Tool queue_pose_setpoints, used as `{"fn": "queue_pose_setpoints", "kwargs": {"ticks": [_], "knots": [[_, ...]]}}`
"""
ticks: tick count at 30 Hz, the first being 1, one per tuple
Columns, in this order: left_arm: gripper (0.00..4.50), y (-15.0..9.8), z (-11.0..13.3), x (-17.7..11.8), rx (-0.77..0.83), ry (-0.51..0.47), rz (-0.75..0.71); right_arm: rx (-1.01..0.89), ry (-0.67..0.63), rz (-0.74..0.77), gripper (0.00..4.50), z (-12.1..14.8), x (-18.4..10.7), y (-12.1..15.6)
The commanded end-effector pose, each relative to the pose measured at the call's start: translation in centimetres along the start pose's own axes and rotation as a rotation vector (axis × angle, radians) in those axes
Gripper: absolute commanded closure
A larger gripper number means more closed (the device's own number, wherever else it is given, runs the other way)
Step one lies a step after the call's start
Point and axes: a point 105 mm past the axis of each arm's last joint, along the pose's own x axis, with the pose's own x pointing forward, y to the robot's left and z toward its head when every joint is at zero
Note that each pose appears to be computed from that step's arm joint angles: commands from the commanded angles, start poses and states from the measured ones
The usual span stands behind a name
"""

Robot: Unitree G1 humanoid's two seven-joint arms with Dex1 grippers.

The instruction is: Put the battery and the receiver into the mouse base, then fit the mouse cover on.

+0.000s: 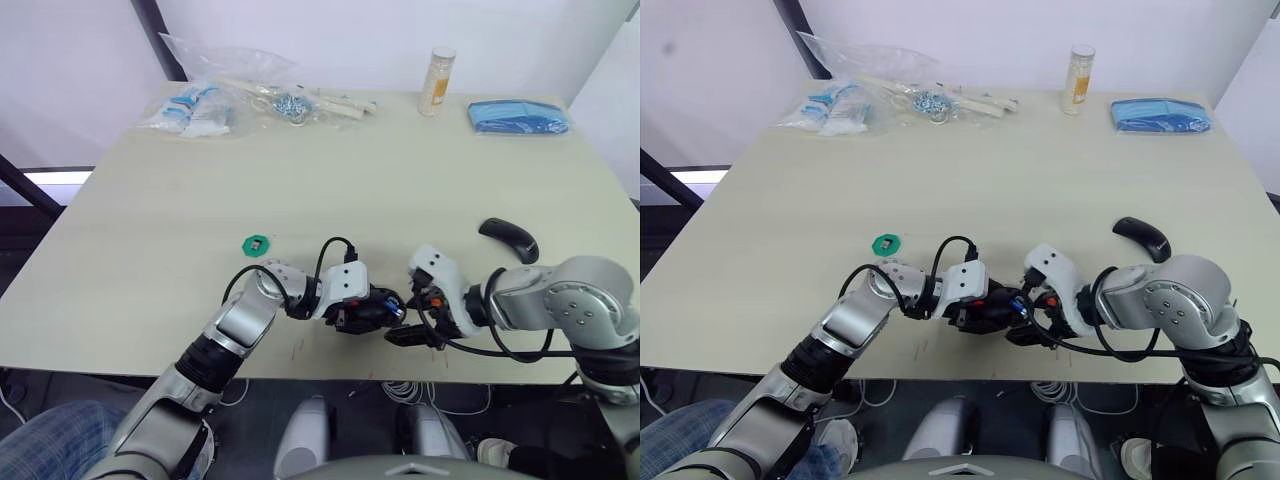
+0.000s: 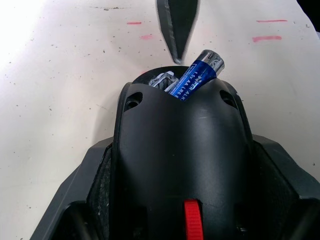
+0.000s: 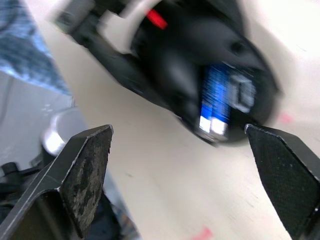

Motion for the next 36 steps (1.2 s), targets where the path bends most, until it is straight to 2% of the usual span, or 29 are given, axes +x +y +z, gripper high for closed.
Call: {"fn": "queue_pose_setpoints", "kwargs": {"ticks": [1,3,6,13,19,26,36], "knots": [[1.45,-0.7,-0.9,0.5,-0.015,0.04,-0.025,-0.05,-0.087,-0.017,0.04,0.7,-1.3,0.0],[1.45,-0.7,-1.0,0.5,-0.017,0.041,-0.023,-0.053,-0.136,-0.029,0.04,0.7,-1.7,-0.2],[1.45,-0.7,-1.0,0.4,-0.019,0.042,-0.021,-0.07,-0.215,-0.047,0.85,1.0,-2.1,-0.5],[1.45,-0.7,-1.0,0.5,-0.022,0.048,-0.021,-0.309,-0.434,0.022,4.46,0.8,-2.3,0.9],[1.45,-0.8,-1.1,0.5,-0.027,0.05,-0.023,-0.338,-0.58,0.029,4.46,0.7,-1.9,0.5],[1.45,-0.8,-0.9,0.6,-0.035,0.044,-0.023,-0.354,-0.675,0.094,4.46,0.4,-1.2,0.7],[1.45,-0.8,-1.0,0.4,-0.036,0.05,-0.025,-0.363,-0.669,0.102,4.46,-1.1,0.4,0.3]]}}
